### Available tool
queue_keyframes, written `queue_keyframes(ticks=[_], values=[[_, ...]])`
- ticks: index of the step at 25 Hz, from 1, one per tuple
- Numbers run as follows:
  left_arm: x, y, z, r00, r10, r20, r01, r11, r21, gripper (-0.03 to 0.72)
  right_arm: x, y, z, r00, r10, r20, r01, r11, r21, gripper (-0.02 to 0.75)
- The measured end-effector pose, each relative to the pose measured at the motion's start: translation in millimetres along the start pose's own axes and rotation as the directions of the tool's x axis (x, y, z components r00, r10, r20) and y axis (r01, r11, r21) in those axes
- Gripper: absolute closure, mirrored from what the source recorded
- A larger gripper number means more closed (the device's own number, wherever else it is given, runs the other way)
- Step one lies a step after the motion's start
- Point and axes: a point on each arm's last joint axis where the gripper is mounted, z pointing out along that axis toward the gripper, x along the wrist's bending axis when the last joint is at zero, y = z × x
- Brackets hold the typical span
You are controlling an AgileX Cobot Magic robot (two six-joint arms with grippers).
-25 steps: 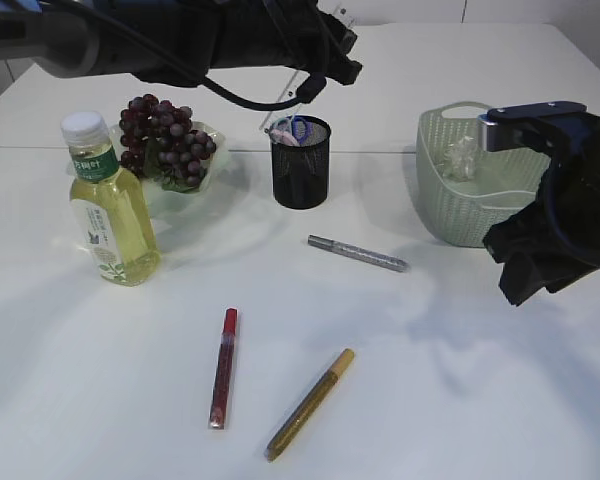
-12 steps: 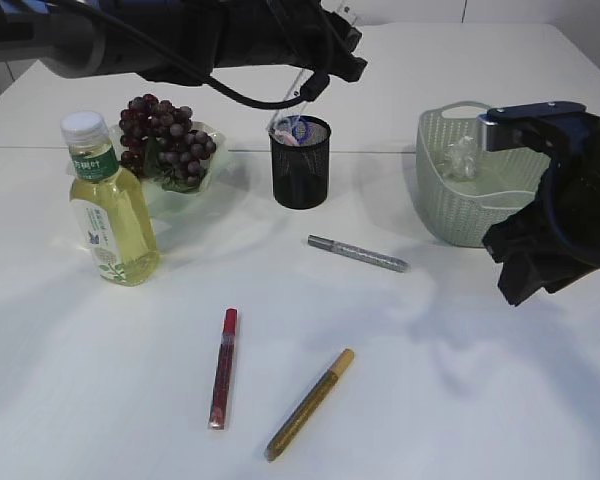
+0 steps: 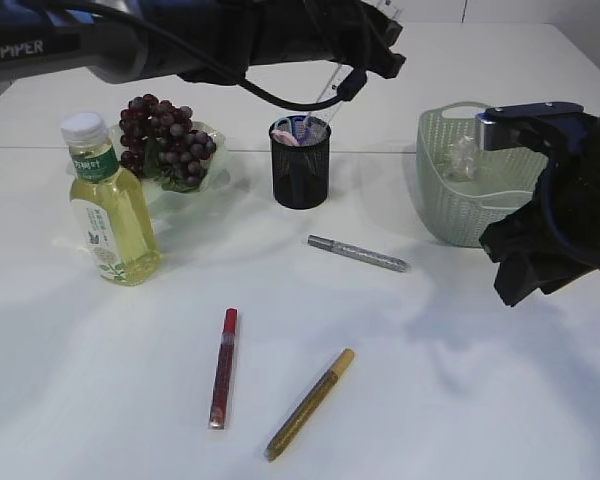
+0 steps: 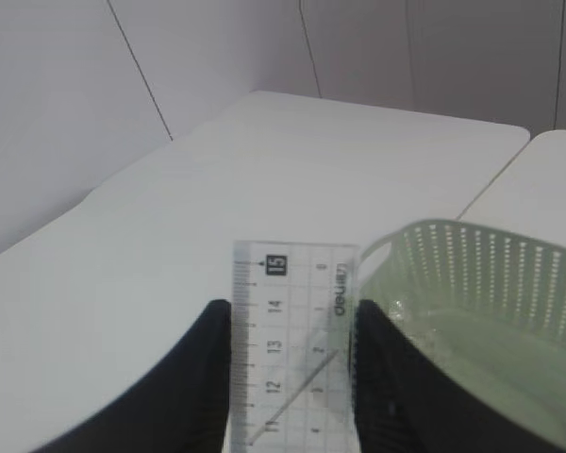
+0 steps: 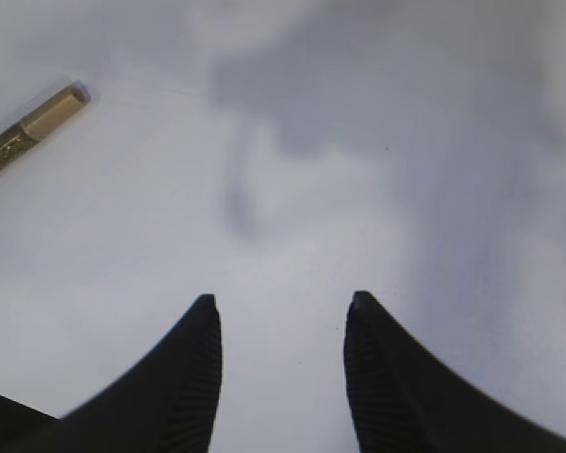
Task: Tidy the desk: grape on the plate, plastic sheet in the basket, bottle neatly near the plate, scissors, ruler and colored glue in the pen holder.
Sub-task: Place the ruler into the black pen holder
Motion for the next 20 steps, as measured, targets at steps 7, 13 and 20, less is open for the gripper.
queue_keyframes(ticks=[7,13,20], values=[[-15.3,-5.2,17.2,1.000,0.007,0.005,-0.007,1.000,-0.013,0.410,0.3,-0.1,0.2,1.000,0.000,-0.003,0.000,1.000,0.000,0.388],[-11.4,-10.6,22.7,0.997,0.022,-0.069,-0.022,1.000,-0.005,0.410,0.6,-0.1,0.2,1.000,-0.002,-0.007,0.002,1.000,0.000,0.387],[-7.8,-10.5,22.7,0.989,0.097,-0.109,-0.098,0.995,0.001,0.410,0.8,0.6,0.2,1.000,-0.002,-0.009,0.002,1.000,-0.008,0.388]])
